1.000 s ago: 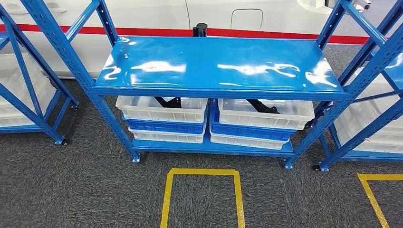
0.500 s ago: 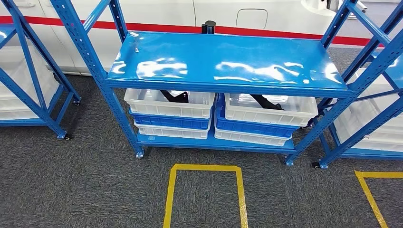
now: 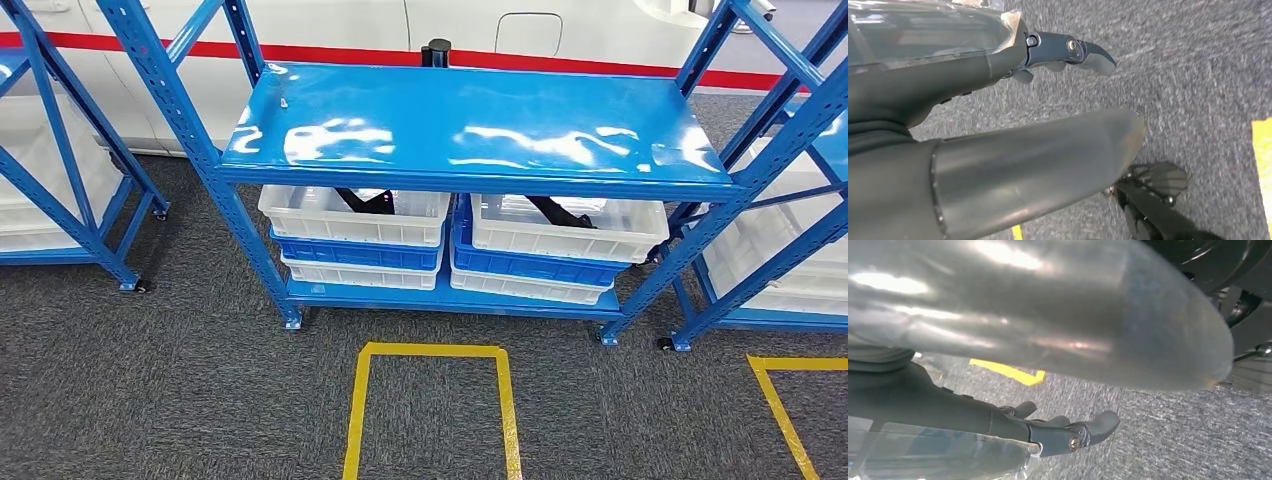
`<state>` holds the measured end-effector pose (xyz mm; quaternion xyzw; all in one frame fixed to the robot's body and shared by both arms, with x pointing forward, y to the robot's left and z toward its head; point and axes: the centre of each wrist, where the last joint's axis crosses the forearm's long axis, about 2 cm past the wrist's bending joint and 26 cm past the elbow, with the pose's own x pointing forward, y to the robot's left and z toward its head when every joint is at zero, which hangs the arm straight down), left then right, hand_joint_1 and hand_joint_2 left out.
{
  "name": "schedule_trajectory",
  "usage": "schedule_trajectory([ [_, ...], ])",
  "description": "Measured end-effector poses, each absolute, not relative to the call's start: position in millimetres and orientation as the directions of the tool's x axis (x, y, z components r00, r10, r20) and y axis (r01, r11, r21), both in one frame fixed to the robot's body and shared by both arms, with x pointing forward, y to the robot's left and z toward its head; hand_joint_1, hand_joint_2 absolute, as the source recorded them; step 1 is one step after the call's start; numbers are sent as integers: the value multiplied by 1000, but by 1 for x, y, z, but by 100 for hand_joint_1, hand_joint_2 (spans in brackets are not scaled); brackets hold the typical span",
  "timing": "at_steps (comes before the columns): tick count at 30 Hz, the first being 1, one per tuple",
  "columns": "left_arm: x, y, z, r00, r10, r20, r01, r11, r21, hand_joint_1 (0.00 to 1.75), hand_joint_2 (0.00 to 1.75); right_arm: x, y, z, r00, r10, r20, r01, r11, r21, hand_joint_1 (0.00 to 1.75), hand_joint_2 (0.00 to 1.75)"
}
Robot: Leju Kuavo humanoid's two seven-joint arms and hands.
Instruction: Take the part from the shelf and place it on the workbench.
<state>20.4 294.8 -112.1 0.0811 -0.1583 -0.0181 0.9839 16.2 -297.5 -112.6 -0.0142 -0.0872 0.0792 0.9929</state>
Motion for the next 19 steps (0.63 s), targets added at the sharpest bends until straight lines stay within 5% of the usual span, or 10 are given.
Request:
schedule_trajectory([
  [19,7,290,-111,968,34,247,-34,999,-6,0,0,5,-297,-111,972,34,233,-33,999,-8,0,0],
])
